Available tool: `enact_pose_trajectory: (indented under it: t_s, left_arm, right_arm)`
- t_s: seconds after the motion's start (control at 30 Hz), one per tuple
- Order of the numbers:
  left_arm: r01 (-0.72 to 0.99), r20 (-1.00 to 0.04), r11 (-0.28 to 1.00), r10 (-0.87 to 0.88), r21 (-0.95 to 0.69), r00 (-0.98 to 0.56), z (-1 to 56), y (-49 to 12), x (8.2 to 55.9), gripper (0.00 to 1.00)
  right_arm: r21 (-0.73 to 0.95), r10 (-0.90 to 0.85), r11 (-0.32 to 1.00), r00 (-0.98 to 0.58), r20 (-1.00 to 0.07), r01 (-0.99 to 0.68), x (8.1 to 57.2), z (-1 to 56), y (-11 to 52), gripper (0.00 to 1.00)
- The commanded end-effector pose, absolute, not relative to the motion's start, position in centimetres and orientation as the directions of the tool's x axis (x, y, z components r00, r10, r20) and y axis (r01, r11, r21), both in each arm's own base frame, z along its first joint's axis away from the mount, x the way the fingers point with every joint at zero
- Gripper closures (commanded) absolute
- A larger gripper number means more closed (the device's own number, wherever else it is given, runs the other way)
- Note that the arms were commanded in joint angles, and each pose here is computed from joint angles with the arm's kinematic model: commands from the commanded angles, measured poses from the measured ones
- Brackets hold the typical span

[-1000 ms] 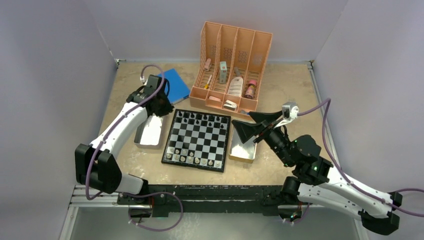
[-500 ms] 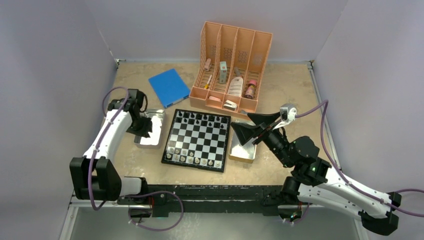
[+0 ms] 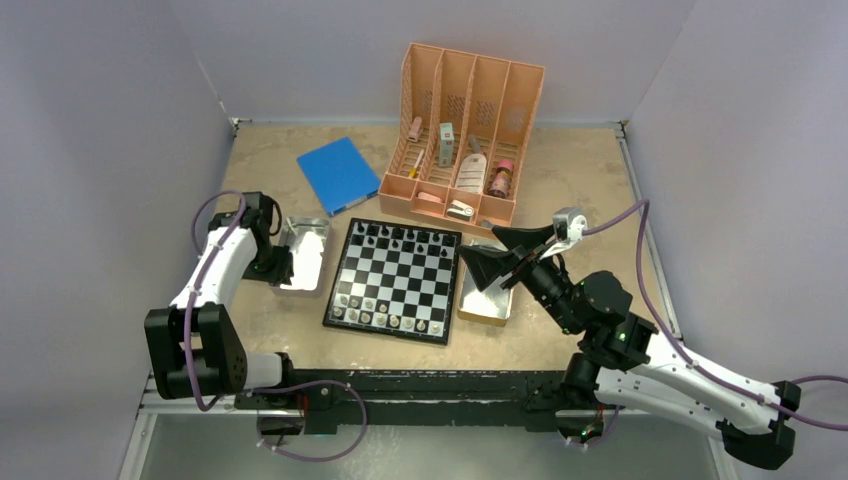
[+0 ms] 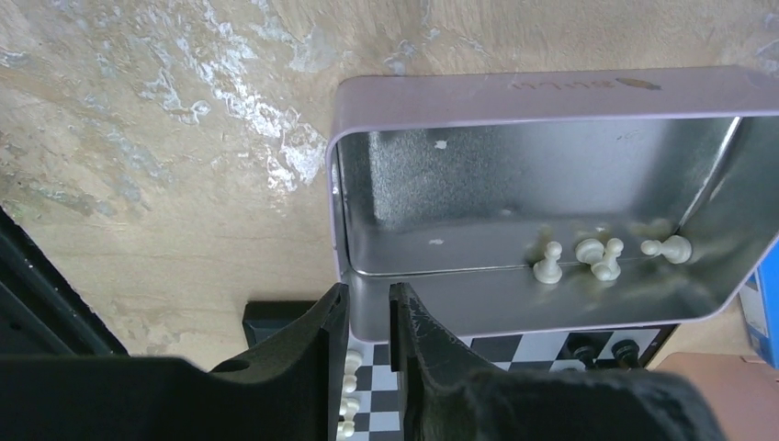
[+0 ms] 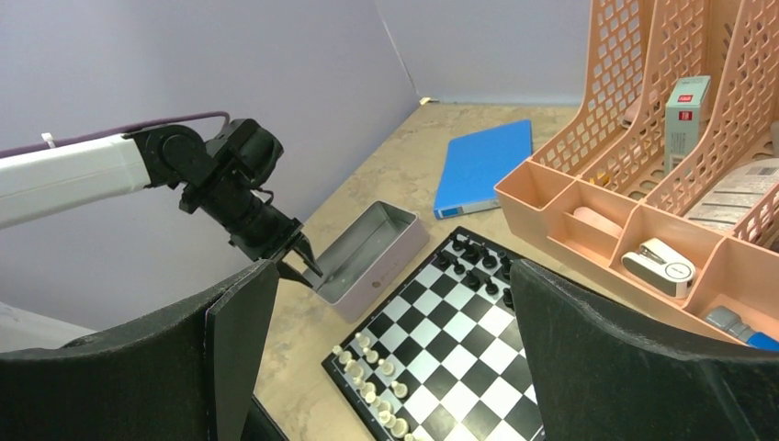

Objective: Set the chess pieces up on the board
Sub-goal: Adjust the storage box at the center of the board.

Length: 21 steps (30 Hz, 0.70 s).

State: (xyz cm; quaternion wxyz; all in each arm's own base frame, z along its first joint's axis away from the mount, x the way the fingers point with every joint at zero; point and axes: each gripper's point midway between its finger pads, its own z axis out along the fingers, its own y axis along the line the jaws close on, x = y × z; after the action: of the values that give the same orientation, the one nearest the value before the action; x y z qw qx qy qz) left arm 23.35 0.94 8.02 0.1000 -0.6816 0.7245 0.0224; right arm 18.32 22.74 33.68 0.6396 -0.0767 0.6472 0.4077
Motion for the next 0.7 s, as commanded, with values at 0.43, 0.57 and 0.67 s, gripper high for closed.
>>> enact_pose_trajectory:
  t_s: [0.43,0.57,0.67]
  left_arm:
    - [-0.997,-0.218,0.027,-0.976,-0.067,-0.012,5.2,2.4,23.0,0.79]
    - [-0.998,-0.243,0.026,-0.970,-0.054,-0.012,5.0,3.1,23.3,0.84]
    - [-0.999,-0.264,0.023,-0.965,-0.039,-0.012,4.9,3.6,23.3,0.88]
  right_arm:
    - [0.415,0.431,0.648,-0.141,-0.891,-0.638,18.7,34.4,23.5,0.01]
    - [0.416,0.431,0.646,-0.144,-0.891,-0.641,18.6,34.3,23.6,0.01]
    - [0.413,0.428,0.649,-0.142,-0.893,-0.639,18.6,34.2,23.5,0.01]
